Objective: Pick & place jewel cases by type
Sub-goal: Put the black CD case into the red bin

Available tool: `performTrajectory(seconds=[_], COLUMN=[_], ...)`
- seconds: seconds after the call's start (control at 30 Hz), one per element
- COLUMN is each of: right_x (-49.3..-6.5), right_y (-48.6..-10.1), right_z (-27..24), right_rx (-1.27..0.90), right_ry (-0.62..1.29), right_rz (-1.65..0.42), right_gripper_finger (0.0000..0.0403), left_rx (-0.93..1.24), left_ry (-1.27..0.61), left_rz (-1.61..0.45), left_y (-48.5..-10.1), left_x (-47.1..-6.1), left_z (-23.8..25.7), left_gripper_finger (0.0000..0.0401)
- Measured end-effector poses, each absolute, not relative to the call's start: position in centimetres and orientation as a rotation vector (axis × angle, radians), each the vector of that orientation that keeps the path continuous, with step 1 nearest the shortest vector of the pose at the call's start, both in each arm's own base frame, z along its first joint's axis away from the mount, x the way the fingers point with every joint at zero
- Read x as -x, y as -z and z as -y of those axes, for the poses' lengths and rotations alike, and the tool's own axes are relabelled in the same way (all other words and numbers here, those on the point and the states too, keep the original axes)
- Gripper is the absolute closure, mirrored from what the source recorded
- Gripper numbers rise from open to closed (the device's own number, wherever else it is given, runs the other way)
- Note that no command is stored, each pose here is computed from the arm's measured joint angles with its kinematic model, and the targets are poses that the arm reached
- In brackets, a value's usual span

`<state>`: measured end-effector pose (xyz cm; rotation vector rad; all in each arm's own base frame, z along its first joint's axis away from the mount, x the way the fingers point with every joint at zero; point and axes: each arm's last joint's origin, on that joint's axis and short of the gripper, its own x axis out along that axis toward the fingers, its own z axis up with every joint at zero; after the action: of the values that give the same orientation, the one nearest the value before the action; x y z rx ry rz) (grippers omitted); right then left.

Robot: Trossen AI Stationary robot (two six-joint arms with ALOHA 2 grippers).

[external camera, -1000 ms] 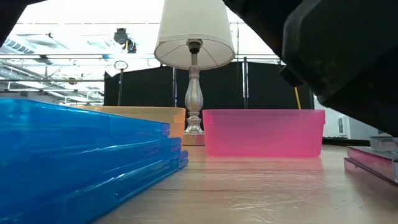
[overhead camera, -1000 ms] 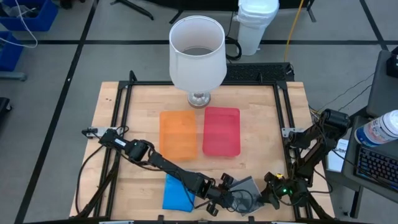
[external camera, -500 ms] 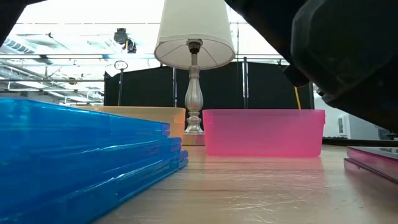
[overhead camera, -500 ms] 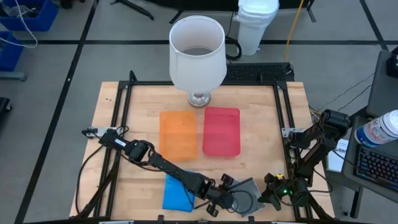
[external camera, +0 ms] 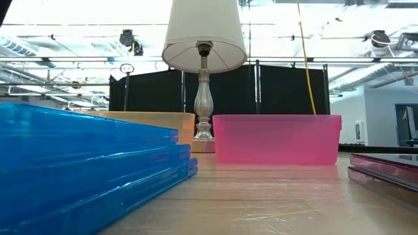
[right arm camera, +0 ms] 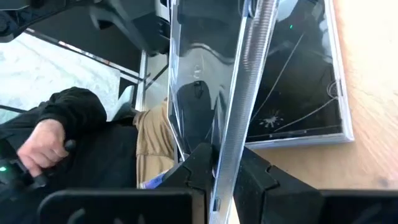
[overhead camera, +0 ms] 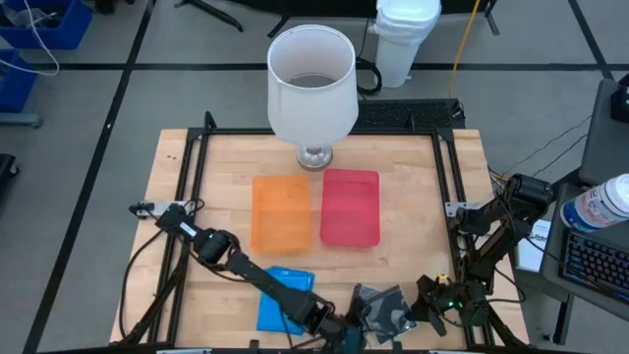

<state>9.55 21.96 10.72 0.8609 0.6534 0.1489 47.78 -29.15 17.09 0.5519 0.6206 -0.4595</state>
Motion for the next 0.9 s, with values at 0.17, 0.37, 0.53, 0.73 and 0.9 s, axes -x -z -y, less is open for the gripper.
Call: performTrajectory(seconds=[0.17, 0.37, 0.53, 0.73, 0.9], right_x=[-9.6, -9.9, -10.4, -10.8, -10.9], right_y=[-10.9, -11.8, -12.3, -12.5, -12.4], right_z=[-22.0, -22.6, -22.6, -22.5, -22.4], right_rx=[-0.806, -0.725, -0.656, -0.643, -0.577], right_ry=[-0.179, -0.269, -0.303, -0.298, -0.305], right_rz=[-0.634, -0.539, -0.485, -0.466, -0.453], right_gripper_finger=[0.037, 0.0374, 0.0382, 0.0375, 0.0383], left_rx=[-0.629, -0.697, -0.674, -0.615, -0.382], left_ry=[0.461, 0.42, 0.288, 0.17, 0.003], left_rz=[-0.749, -1.064, -1.102, -0.987, -0.824], left_y=[-18.5, -20.4, -23.9, -31.4, -36.3], left_x=[-46.0, -41.4, -38.7, -34.8, -31.4], left_z=[30.1, 29.9, 29.0, 26.0, 20.3], left_gripper_finger=[0.035, 0.035, 0.035, 0.035, 0.035])
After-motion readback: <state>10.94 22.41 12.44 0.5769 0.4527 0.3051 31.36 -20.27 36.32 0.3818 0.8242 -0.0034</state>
